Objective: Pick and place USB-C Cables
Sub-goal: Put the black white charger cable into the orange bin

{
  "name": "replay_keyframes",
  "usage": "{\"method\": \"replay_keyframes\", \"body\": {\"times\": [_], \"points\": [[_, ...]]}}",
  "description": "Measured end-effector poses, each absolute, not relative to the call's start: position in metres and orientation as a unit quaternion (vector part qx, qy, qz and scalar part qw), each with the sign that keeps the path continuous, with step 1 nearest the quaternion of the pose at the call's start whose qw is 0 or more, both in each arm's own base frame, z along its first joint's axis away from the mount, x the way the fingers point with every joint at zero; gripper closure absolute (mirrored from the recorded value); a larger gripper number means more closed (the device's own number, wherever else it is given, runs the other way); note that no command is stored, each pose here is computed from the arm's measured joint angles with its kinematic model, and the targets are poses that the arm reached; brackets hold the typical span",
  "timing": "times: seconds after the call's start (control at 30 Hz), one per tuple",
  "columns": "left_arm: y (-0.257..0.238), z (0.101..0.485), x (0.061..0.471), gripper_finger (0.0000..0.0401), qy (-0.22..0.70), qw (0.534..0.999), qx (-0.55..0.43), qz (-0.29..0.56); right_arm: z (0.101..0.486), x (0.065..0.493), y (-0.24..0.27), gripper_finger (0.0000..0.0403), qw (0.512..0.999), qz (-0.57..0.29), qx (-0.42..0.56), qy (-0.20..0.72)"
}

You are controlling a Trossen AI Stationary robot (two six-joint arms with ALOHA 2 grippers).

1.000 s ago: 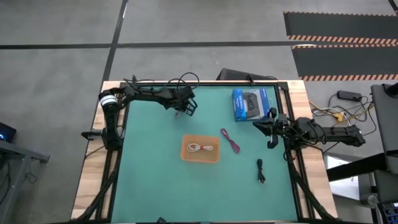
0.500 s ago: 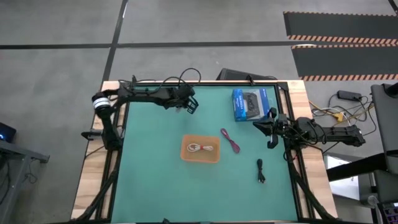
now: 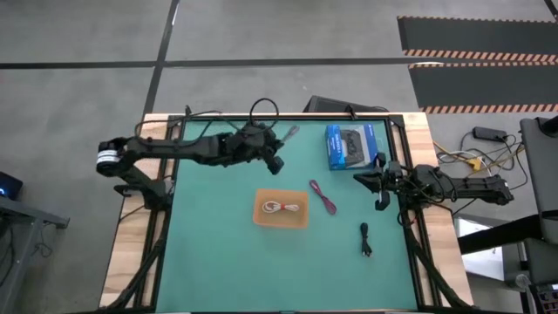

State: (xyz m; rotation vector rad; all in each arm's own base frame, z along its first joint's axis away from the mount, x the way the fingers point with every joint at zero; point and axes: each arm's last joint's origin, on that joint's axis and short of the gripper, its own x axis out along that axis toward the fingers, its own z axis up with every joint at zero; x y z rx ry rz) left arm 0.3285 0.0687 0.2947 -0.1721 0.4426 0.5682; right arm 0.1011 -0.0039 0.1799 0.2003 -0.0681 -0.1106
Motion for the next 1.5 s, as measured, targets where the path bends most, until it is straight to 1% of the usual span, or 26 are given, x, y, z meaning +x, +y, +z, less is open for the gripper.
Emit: {"method": "replay_keyframes", "body": {"times": [0.07,0.17,0.37,0.6,0.7,0.8,0.93,1.03,1.13,1.27,1.5], "points": [[0.055,0.302,0.329,0.0384,0.2,0.943,-0.071,0.256,0.179,0.101,-0.003,0.0394,0.994,-0.04,0.095,-0.03],[0.036,0.31,0.331,0.0384,0.178,0.957,-0.05,0.222,0.179,0.102,-0.003,0.0394,0.995,-0.039,0.092,-0.029],[0.005,0.314,0.335,0.0384,0.157,0.972,-0.015,0.172,0.181,0.102,-0.003,0.0394,0.995,-0.036,0.084,-0.037],[-0.024,0.297,0.333,0.0384,0.088,0.989,0.043,0.111,0.191,0.101,0.0,0.0394,0.993,-0.01,0.064,-0.101],[-0.032,0.287,0.329,0.0384,0.056,0.993,0.048,0.089,0.196,0.102,0.002,0.0394,0.991,-0.003,0.051,-0.121],[-0.034,0.28,0.325,0.0384,0.025,0.994,0.062,0.085,0.201,0.105,0.003,0.0394,0.988,-0.001,0.031,-0.149],[-0.034,0.28,0.321,0.0384,-0.026,0.994,0.071,0.08,0.209,0.109,0.003,0.0394,0.982,-0.007,0.0,-0.187],[-0.035,0.282,0.32,0.0384,-0.045,0.994,0.081,0.062,0.213,0.112,0.003,0.0394,0.978,-0.01,-0.012,-0.208],[-0.036,0.283,0.32,0.0384,-0.051,0.994,0.088,0.047,0.213,0.121,0.003,0.0394,0.981,-0.01,-0.018,-0.195],[-0.036,0.284,0.32,0.0384,-0.056,0.994,0.088,0.043,0.216,0.14,0.004,0.0394,0.988,-0.01,-0.026,-0.152],[-0.038,0.284,0.32,0.0383,-0.061,0.993,0.095,0.024,0.234,0.165,0.005,0.0394,0.99,-0.012,-0.04,-0.132]]}}
